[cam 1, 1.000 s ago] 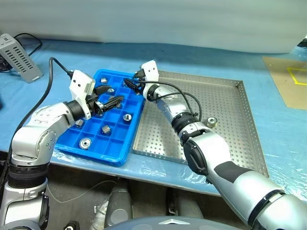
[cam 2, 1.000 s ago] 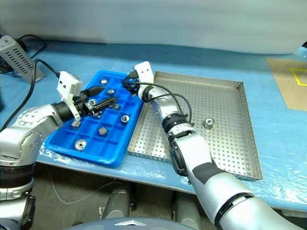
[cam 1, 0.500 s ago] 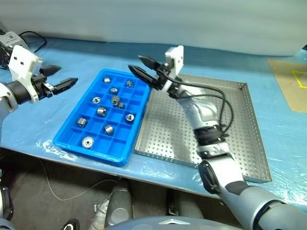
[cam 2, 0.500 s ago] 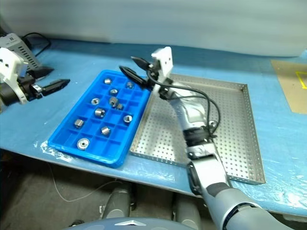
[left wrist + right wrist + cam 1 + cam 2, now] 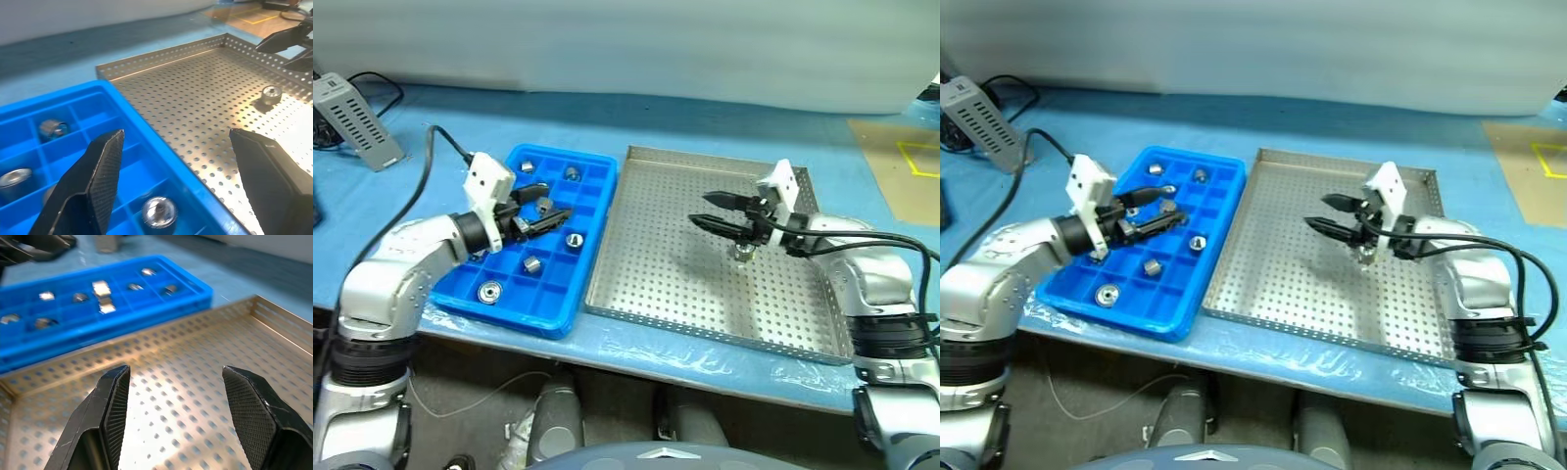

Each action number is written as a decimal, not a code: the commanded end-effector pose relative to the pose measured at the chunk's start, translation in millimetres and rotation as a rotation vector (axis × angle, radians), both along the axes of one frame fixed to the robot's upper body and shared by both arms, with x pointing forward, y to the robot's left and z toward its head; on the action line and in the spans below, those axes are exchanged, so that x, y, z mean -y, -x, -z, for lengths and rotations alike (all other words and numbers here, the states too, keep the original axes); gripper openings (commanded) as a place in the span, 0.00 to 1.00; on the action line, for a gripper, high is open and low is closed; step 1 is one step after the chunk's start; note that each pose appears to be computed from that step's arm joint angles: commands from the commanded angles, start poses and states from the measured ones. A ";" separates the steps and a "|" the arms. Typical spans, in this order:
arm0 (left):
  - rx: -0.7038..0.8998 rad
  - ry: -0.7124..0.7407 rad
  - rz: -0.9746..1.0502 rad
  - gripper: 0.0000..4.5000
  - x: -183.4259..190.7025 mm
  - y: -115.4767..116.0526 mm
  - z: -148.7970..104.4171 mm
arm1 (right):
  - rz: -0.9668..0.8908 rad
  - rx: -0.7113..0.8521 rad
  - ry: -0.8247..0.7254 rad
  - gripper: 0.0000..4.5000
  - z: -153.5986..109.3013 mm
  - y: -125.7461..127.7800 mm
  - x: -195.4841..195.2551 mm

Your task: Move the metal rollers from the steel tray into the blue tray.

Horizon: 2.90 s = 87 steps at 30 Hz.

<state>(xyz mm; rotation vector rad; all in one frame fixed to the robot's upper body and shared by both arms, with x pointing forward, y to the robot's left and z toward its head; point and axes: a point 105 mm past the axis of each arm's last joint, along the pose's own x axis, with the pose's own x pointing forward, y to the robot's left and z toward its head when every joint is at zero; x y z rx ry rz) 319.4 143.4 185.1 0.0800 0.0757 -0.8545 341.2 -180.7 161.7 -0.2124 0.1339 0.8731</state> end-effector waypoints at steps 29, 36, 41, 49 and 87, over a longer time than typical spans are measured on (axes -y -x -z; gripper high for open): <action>0.058 -0.004 0.068 0.81 21.7 -10.7 -11.3 | 0.318 -0.101 0.178 0.69 100.2 13.7 84.8; 0.055 0.001 0.068 0.81 22.5 -9.0 -13.5 | 0.328 -0.084 0.157 0.33 103.1 10.2 81.7; 0.045 -0.002 0.056 0.81 18.6 -7.2 -10.8 | 0.251 -0.104 0.117 0.33 103.5 14.7 64.6; 0.040 -0.001 0.024 0.81 9.7 -6.7 -8.4 | 0.129 -0.046 0.062 0.33 81.6 11.4 33.1; 0.121 -0.081 -0.220 0.81 -54.3 -4.3 -23.4 | 0.063 -0.039 -0.247 0.33 -11.1 -90.8 -214.1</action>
